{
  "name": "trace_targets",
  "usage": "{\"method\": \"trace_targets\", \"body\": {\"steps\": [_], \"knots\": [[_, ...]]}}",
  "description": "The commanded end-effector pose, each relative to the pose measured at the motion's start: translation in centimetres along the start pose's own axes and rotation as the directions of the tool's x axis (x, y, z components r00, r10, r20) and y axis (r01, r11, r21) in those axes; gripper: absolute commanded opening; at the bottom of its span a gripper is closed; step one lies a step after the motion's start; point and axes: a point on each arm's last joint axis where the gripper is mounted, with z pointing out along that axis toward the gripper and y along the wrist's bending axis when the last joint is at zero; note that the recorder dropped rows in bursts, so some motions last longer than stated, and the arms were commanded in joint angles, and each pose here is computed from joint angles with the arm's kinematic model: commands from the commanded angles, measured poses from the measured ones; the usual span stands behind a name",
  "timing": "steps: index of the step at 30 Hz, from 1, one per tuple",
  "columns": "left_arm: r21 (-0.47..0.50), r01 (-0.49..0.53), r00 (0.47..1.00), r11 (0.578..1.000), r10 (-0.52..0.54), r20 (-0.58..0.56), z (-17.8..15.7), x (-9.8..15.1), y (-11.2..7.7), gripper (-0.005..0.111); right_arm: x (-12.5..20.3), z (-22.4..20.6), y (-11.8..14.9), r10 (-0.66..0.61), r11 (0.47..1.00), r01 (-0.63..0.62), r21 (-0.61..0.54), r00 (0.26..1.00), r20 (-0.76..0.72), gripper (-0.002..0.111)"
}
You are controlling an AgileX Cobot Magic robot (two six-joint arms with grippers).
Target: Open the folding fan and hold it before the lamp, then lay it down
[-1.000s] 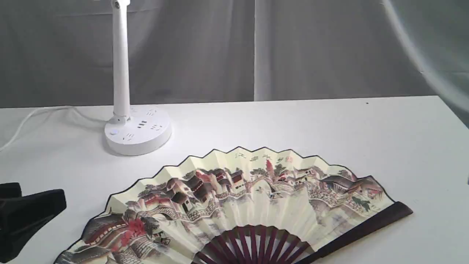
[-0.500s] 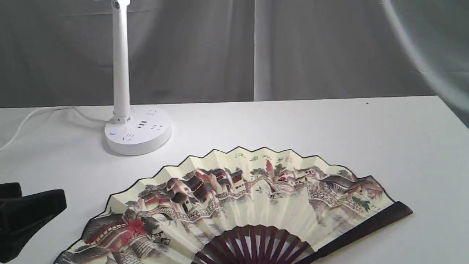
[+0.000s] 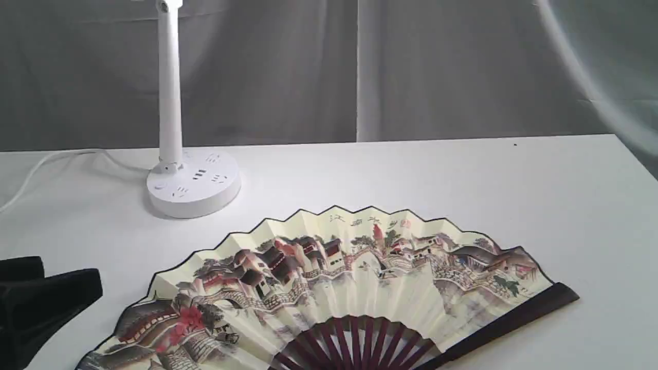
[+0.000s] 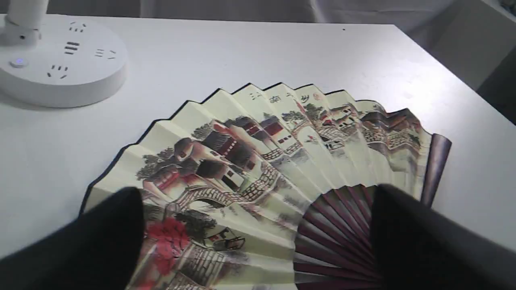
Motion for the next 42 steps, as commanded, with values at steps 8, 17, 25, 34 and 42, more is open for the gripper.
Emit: {"method": "trace_targets", "body": {"steps": [8,17,25,34,42], "knots": [[0.025,0.03,0.999,0.999,-0.031,0.032,-0.1,-0.3,-0.3,0.014,-0.3,0.0,0.1,0.019,1.0,-0.019,-0.01,0.999,0.039,0.0],[-0.054,-0.326,0.928,0.944,0.331,0.171,-0.4,-3.8,-0.3,0.0,-0.3,0.0,0.1,0.019,1.0,-0.019,-0.01,0.999,0.039,0.0],[-0.234,-0.394,0.85,0.889,0.45,0.274,-2.1,-10.9,-0.6,0.0,-0.3,0.0,0.1,0.013,1.0,-0.013,-0.009,0.999,0.039,0.0],[-0.163,0.413,0.905,0.896,-0.424,-0.034,-1.6,-7.5,-0.2,0.0,-0.3,0.0,0.1,0.013,1.0,-0.013,-0.009,0.999,0.039,0.0],[-0.466,0.419,0.719,0.78,-0.598,-0.354,0.7,-4.9,3.6,0.0,-0.2,0.0,0.2,0.017,0.999,-0.016,-0.031,0.999,0.034,0.0]]}}
